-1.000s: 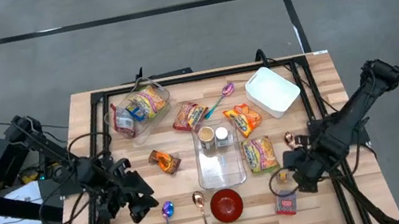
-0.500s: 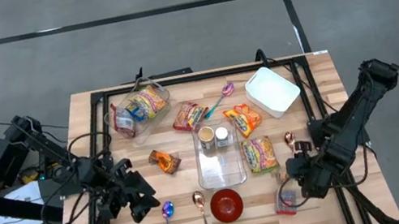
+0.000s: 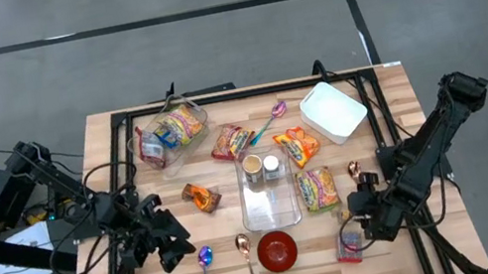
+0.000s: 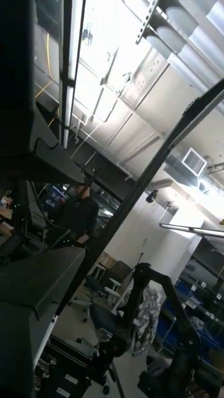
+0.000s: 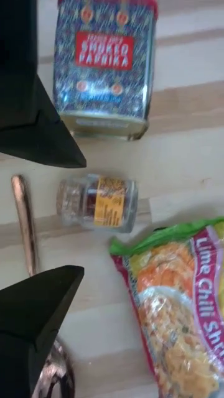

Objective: Pick & Place Food Item
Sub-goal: Put the brown spice bottle into the bottom transparent bin

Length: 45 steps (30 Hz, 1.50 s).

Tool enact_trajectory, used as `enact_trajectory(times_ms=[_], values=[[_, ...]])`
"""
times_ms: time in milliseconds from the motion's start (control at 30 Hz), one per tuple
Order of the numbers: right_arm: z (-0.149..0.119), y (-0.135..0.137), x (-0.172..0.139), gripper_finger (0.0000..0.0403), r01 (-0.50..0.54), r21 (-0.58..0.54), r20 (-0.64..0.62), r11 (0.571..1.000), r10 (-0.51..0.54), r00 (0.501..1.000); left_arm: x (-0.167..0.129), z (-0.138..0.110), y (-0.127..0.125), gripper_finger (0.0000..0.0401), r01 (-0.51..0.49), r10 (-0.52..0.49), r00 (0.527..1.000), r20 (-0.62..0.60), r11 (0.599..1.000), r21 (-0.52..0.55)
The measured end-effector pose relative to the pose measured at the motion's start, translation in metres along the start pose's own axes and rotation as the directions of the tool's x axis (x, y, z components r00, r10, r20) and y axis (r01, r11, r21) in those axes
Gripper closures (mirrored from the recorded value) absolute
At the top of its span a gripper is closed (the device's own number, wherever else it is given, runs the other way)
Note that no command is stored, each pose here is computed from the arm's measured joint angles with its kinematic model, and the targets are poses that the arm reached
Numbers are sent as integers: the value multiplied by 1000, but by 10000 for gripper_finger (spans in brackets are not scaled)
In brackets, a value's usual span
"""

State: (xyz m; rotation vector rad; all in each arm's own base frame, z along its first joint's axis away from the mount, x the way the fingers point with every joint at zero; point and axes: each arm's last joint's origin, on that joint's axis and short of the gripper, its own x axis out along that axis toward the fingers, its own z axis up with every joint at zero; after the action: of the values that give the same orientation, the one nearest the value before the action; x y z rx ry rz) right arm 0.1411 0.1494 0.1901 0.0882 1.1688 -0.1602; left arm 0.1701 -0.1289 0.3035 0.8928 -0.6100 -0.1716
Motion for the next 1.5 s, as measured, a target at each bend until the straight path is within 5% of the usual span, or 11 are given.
enact_trajectory(times_ms=[1200, 1500], values=[[-4, 16, 53, 140, 141, -63, -129, 988, -148, 981, 0, 0, -1, 230, 7, -7, 1000, -3, 1000, -2], [-2, 15, 49, 223, 120, -62, -114, 991, -126, 985, 0, -1, -2, 230, 21, -20, 1000, -10, 1000, 1]])
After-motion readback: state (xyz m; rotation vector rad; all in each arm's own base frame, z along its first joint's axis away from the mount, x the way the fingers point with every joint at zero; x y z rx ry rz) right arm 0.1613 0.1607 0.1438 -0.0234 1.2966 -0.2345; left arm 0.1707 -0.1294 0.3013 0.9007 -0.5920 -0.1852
